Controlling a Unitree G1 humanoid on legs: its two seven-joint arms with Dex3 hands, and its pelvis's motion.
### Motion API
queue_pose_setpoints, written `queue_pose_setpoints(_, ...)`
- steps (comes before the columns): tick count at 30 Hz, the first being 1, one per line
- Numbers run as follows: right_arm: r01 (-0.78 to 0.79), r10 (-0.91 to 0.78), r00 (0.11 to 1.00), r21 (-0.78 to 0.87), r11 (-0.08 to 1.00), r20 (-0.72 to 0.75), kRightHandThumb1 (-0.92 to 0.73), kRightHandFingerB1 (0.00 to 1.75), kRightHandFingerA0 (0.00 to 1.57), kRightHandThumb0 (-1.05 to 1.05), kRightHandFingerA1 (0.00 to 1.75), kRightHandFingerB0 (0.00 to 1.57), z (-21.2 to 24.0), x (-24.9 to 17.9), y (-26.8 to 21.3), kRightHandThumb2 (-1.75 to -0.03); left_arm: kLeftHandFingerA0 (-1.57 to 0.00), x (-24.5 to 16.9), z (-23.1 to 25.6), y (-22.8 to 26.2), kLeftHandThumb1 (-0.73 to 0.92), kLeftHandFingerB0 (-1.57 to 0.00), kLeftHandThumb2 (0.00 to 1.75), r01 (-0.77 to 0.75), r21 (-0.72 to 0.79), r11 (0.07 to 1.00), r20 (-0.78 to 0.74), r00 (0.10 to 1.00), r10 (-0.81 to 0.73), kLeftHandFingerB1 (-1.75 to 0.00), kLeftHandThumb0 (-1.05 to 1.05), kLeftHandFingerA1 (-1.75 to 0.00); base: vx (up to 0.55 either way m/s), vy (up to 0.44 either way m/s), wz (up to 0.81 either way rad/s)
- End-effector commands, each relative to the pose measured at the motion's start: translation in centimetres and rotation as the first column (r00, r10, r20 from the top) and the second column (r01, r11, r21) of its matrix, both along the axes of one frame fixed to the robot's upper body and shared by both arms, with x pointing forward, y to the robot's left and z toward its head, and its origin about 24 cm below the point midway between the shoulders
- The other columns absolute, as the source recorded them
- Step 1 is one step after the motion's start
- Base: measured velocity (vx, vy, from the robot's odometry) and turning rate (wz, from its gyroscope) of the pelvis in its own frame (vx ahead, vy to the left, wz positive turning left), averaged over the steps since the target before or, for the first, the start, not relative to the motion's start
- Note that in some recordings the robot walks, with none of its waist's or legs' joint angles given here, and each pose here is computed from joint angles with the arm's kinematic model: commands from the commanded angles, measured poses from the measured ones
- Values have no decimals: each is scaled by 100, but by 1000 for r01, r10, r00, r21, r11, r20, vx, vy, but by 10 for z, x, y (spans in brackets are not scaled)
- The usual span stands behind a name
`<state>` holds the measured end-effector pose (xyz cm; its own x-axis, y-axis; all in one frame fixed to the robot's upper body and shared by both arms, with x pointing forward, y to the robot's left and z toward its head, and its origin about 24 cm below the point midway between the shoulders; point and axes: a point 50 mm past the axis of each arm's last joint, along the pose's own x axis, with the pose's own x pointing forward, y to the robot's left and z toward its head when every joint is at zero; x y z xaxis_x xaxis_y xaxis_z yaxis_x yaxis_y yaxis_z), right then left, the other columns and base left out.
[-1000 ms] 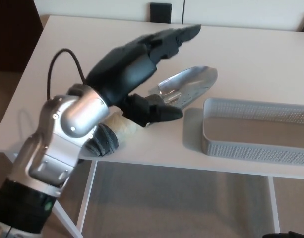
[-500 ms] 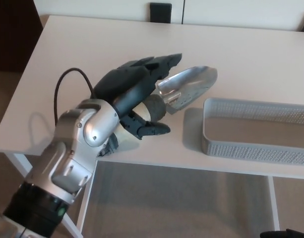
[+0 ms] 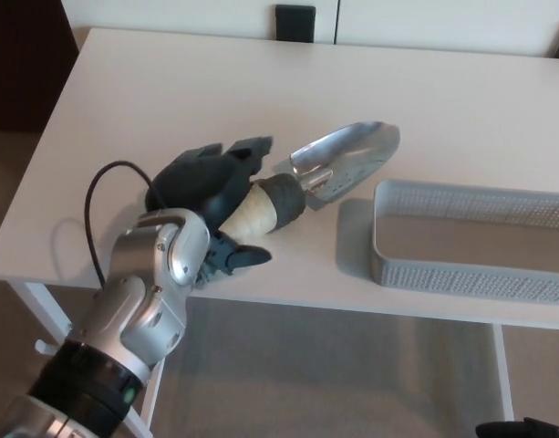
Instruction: The robot walks towards a desk on which a shovel is kept on the left hand side and a container is kept on the right hand side. The robot picks up the shovel using its left hand and places it in the container.
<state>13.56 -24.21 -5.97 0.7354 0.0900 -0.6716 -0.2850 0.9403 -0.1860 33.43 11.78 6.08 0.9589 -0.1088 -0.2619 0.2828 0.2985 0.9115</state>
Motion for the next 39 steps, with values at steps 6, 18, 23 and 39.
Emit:
queue_pose_setpoints(6,-19,19,1000,-17,1000,-11,-49,45,64,-30,54,41,3,0,-5,-54,0,3,-13,12,34,-4,72,-127,51,991,6,992,127,-24,-52,-19,0,0,0)
queue_pose_setpoints(18,-24,25,1000,-11,1000,12,-50,46,63,-27,54,41,7,8,-2,-54,-75,5,-29,2,65,-41,60,-17,38,999,-97,995,21,-34,-36,-127,0,0,0)
queue_pose_setpoints(23,-19,19,1000,-7,1000,11,-49,46,64,-27,55,40,10,11,-1,-54,-80,4,-32,-1,70,-61,62,98,37,995,-82,992,-95,-43,-26,-99,0,0,0)
queue_pose_setpoints(39,-34,35,999,-9,999,11,-54,46,65,-28,55,42,10,13,-1,-55,-107,5,-25,10,81,-41,63,-195,-557,807,-106,981,164,-42,-35,-105,0,0,0)
